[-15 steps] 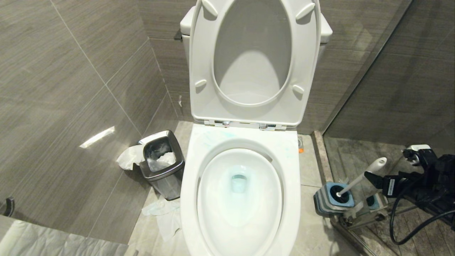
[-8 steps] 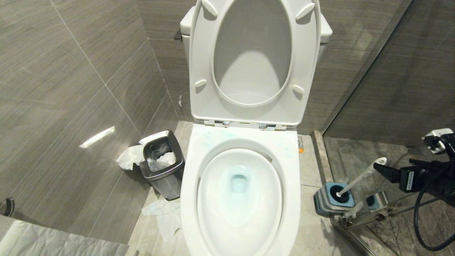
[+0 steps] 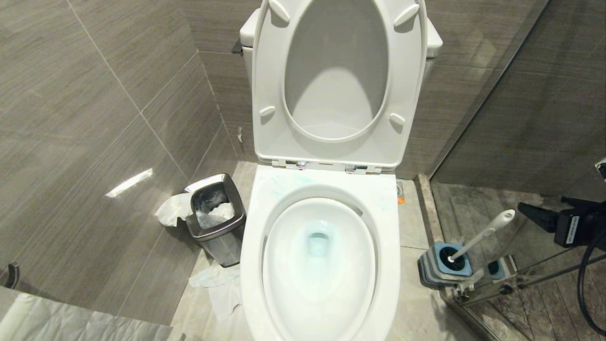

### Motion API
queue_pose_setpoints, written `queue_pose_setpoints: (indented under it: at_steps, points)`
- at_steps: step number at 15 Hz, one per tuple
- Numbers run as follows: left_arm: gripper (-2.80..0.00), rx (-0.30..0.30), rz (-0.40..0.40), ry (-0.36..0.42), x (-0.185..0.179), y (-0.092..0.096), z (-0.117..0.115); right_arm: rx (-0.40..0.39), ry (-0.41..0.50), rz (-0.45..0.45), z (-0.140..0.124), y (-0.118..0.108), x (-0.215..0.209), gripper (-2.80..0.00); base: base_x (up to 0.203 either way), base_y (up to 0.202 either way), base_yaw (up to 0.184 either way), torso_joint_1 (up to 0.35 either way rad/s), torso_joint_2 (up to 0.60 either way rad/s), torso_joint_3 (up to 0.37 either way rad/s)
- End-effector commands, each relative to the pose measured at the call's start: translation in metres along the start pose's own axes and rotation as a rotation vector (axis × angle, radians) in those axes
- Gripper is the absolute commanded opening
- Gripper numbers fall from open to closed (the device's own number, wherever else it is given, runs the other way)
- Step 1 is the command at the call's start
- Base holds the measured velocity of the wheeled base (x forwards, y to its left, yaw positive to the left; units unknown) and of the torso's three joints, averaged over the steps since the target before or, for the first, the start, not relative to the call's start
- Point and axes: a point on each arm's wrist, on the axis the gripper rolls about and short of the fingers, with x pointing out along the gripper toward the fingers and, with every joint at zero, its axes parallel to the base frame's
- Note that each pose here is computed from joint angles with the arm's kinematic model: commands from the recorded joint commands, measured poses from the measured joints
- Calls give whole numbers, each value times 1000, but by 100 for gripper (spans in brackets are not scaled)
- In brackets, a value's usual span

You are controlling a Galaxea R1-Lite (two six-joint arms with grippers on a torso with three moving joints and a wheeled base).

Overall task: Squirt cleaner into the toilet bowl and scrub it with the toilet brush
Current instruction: Flush the toilet

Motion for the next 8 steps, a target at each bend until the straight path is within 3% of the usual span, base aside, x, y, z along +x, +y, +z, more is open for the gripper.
queue_pose_setpoints:
  at_steps: [1,8]
  points:
    - [-280,0,0,2,0,0,0,-7,-34,-4,6,1,-12,-280,0,0,0,0,0,0]
    - [-280,0,0,2,0,0,0,3,-27,55,8,10,-61,-280,0,0,0,0,0,0]
